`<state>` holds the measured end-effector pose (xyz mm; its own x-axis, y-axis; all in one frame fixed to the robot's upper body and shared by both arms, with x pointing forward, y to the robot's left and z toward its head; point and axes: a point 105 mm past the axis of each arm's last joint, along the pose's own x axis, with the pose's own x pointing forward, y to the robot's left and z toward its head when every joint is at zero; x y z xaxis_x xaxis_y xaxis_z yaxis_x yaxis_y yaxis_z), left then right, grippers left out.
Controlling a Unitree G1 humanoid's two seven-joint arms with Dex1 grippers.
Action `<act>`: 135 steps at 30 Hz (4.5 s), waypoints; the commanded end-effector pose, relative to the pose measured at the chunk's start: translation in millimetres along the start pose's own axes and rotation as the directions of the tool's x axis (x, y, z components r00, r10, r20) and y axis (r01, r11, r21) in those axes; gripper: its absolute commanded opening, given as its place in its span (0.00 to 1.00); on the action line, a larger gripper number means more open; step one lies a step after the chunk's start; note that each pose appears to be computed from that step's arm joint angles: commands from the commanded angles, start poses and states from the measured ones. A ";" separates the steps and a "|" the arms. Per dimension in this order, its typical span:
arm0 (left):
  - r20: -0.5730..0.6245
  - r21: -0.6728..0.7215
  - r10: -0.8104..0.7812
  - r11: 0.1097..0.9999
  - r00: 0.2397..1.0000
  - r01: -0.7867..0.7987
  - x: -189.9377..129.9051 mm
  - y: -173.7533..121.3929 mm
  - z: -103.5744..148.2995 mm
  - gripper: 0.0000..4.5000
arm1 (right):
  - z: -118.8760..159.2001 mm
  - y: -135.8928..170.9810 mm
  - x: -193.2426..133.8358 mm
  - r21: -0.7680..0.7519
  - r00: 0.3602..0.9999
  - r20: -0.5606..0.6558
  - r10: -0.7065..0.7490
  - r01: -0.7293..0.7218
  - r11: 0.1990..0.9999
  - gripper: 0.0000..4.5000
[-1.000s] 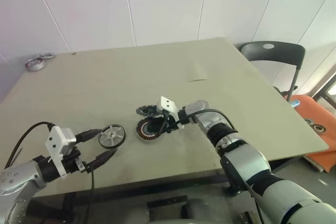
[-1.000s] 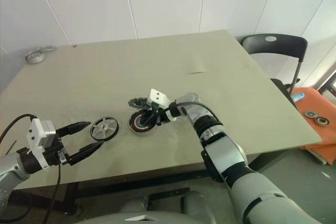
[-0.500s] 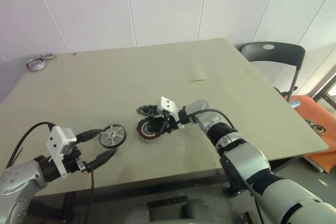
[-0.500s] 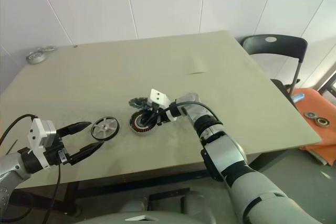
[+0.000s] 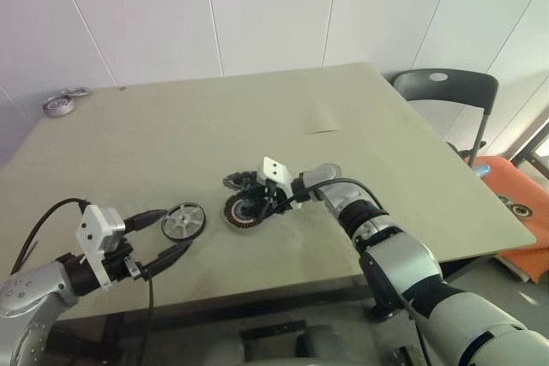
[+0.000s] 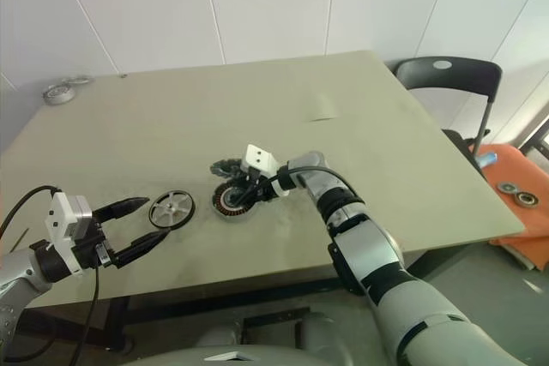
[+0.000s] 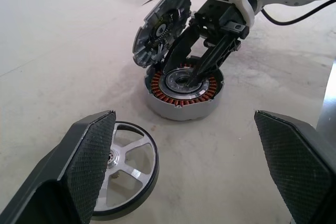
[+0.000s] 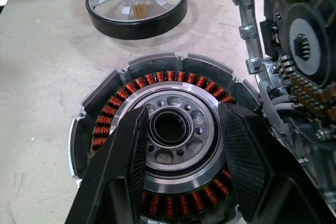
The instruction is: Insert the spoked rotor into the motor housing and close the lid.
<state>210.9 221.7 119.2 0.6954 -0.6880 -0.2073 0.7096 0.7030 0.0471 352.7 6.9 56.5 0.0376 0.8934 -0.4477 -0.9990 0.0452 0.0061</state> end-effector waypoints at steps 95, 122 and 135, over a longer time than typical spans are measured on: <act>-0.006 -0.130 0.154 0.980 0.988 -0.154 -12.3 -10.5 -20.5 1.00 | 25.2 -3.7 -41.6 0.002 0.994 0.069 0.079 -0.080 0.997 0.01; 0.108 -0.641 0.579 0.662 0.808 -0.388 -33.3 -25.4 -52.5 1.00 | 15.8 -6.9 -30.7 0.014 0.999 0.028 0.045 -0.045 0.999 0.01; 0.080 -0.763 0.669 0.518 0.739 -0.387 -9.6 -0.3 -82.5 1.00 | 14.3 -11.0 -32.8 0.008 1.000 0.008 0.024 -0.024 1.000 0.01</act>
<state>189.8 244.7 36.4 0.9972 -0.0421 -0.0622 -0.0096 0.7498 -0.6616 357.0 -22.1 68.0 0.0026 0.8898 -0.4563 -0.9964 0.0410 0.0743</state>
